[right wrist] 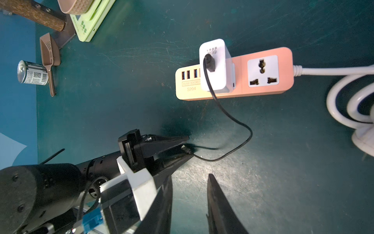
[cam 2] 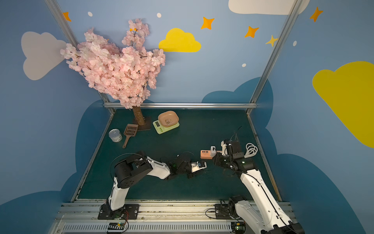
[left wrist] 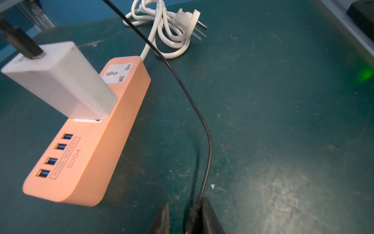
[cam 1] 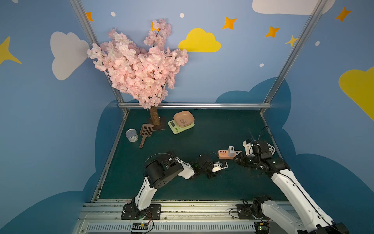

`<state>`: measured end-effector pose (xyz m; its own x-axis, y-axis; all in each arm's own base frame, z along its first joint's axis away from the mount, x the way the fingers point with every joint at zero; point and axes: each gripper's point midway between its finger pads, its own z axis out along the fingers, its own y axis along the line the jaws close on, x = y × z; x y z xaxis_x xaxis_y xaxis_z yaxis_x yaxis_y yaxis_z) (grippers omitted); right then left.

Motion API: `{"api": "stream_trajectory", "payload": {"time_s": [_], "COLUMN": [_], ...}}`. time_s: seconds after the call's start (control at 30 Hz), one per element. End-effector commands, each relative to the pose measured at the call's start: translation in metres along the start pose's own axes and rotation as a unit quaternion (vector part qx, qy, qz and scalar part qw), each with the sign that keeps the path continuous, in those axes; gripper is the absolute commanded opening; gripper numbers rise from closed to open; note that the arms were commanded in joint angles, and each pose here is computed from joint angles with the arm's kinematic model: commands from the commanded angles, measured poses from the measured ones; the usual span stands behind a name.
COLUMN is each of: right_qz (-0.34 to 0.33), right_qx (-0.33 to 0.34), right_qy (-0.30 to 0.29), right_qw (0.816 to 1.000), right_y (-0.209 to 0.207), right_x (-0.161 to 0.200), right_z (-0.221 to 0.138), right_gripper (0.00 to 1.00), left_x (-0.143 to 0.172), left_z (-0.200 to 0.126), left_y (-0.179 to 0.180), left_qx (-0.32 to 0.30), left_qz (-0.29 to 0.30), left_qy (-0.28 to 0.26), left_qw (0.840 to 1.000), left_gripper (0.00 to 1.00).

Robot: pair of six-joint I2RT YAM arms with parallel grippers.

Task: Charge the electronic scale
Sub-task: Pick up the charging cable from the center of the board.

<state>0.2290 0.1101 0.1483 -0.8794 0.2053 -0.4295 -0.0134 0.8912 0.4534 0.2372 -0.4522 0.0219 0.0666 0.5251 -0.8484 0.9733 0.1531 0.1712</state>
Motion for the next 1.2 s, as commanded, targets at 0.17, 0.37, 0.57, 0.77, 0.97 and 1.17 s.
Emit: {"api": "stream_trajectory", "payload": {"time_s": [0.17,0.37,0.57,0.77,0.97,1.17], "right_qz": [-0.052,-0.11,-0.212,-0.326,-0.412,-0.494], "right_qx": [-0.083,-0.167,-0.229,-0.284,-0.323,-0.288], "right_qy": [0.007,-0.005,-0.073,-0.109,-0.122,-0.17], "right_qw": [0.995,0.98,0.947,0.895,0.843,0.803], "right_y": [0.025,0.046,0.064,0.09,0.105,0.107], "right_x": [0.005,0.009,-0.005,-0.015,-0.009,-0.02], "right_z": [0.003,0.015,0.026,0.02,0.011,0.003], "right_gripper": [0.31,0.35,0.3,0.3,0.36,0.43], "left_x": [0.008,-0.01,-0.022,-0.036,-0.057,-0.081], "left_z": [-0.005,-0.034,-0.059,-0.082,-0.104,-0.121], "left_y": [-0.003,0.007,0.023,0.054,0.078,0.095], "left_qx": [0.025,0.052,0.105,0.125,0.148,0.159], "left_qz": [-0.022,-0.053,-0.092,-0.098,-0.09,-0.084], "left_qy": [0.006,-0.016,-0.008,-0.002,0.002,-0.005], "left_qw": [0.999,0.997,0.99,0.987,0.985,0.984], "left_gripper": [0.15,0.13,0.14,0.14,0.14,0.14]}}
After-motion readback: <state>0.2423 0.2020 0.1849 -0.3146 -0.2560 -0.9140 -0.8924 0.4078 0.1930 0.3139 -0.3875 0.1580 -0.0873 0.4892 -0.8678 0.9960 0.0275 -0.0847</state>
